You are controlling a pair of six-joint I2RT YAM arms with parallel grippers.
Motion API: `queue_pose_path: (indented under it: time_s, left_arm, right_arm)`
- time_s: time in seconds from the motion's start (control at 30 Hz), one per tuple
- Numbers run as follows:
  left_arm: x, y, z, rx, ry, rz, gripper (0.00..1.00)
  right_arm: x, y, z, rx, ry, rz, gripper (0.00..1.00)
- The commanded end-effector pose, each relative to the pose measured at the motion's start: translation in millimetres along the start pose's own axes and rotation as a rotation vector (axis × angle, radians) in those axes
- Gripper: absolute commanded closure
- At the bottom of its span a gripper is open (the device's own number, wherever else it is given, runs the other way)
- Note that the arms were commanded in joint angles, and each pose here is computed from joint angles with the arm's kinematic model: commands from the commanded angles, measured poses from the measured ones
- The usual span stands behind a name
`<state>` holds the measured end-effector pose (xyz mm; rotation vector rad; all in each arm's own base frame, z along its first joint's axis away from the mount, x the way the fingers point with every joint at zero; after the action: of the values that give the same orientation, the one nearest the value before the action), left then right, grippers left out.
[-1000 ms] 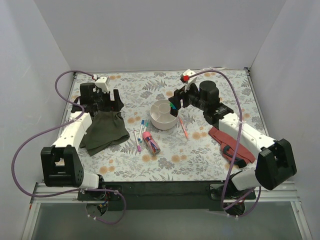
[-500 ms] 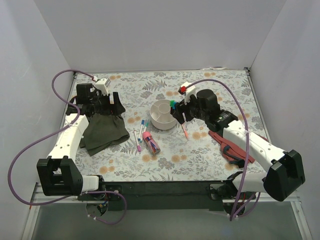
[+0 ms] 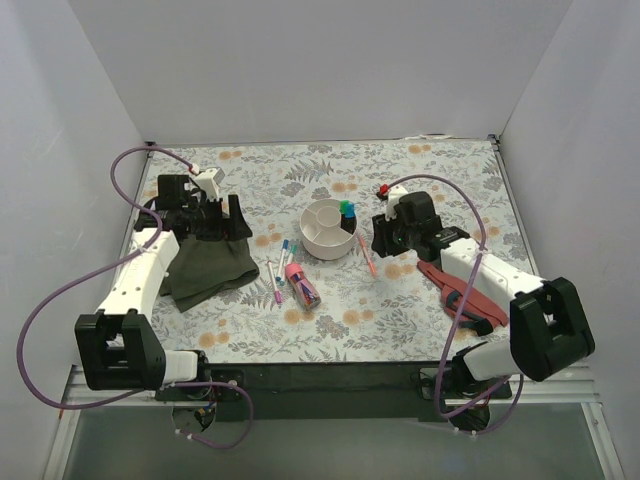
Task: Sort the stationery into containers
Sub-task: Pick up the pen from the center of the board.
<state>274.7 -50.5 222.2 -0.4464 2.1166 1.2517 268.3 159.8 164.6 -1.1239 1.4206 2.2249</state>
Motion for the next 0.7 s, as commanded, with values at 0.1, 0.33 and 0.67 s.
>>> queue_pose_path:
  time_s: [0.1, 0.33, 0.67]
  left_arm:
    - [-4, -4, 5, -0.023, -0.03, 0.001, 0.23]
    - [-8, -16, 14, -0.052, -0.012, 0.007, 0.23]
    - [-17, -20, 17, -0.07, -0.016, -0.011, 0.23]
  right_arm:
    - [12, -25, 4, -0.012, 0.045, -0.045, 0.53]
    - [20, -45, 10, 0.014, 0.057, -0.033, 0.54]
    - [30, -67, 2, 0.138, -0.026, 0.034, 0.55]
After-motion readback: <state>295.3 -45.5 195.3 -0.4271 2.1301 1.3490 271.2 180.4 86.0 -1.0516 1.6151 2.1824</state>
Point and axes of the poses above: each gripper's point midway between its finger pads, its own y axis back along the fingers, its own z axis along the line the jaws close on, x = y × z, the point moved 8 cm from there along y, back along the fingers, and after that the axes turned 4 degrees about -y, right-handed, at the moved point
